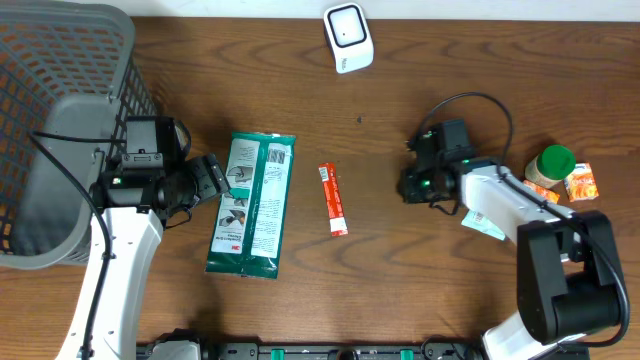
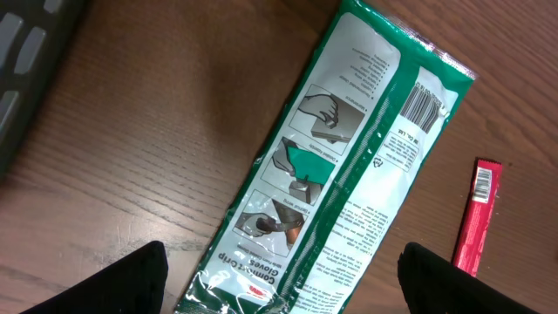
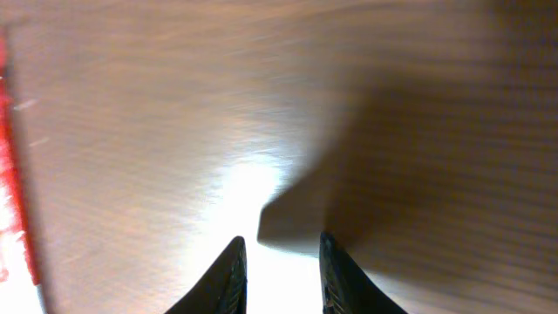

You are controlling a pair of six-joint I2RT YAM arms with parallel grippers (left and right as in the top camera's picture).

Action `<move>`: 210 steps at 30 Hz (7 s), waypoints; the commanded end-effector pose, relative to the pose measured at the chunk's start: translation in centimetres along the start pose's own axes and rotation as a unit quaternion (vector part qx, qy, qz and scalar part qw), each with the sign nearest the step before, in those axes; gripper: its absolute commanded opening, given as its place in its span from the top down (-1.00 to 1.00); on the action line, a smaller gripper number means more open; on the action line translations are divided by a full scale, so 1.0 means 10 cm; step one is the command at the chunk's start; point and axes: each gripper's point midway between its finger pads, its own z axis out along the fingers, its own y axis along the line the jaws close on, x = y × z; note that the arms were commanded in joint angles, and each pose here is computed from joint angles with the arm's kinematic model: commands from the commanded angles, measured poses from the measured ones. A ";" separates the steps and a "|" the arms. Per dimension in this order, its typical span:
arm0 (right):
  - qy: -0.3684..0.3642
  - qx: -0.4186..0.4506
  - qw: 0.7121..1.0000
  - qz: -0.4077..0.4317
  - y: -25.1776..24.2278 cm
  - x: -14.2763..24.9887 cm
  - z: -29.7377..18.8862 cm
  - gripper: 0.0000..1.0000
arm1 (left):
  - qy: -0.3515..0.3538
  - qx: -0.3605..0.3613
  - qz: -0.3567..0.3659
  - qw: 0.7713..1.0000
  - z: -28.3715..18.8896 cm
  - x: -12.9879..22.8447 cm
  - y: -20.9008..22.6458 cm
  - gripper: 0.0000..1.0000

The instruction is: Scan the item barcode

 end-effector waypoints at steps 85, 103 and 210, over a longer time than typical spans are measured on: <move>0.030 -0.151 0.988 -0.009 0.68 0.15 0.04 0.04 | 0.129 0.125 0.130 0.975 1.49 1.05 -1.74 0.84; 0.028 -0.144 0.989 -0.011 0.65 0.15 0.05 0.04 | 0.133 0.142 0.127 0.973 1.42 1.03 -1.83 0.81; 0.059 -0.133 0.989 -0.009 1.09 0.40 0.28 0.22 | 0.181 0.128 0.135 0.966 1.68 1.27 -1.76 0.85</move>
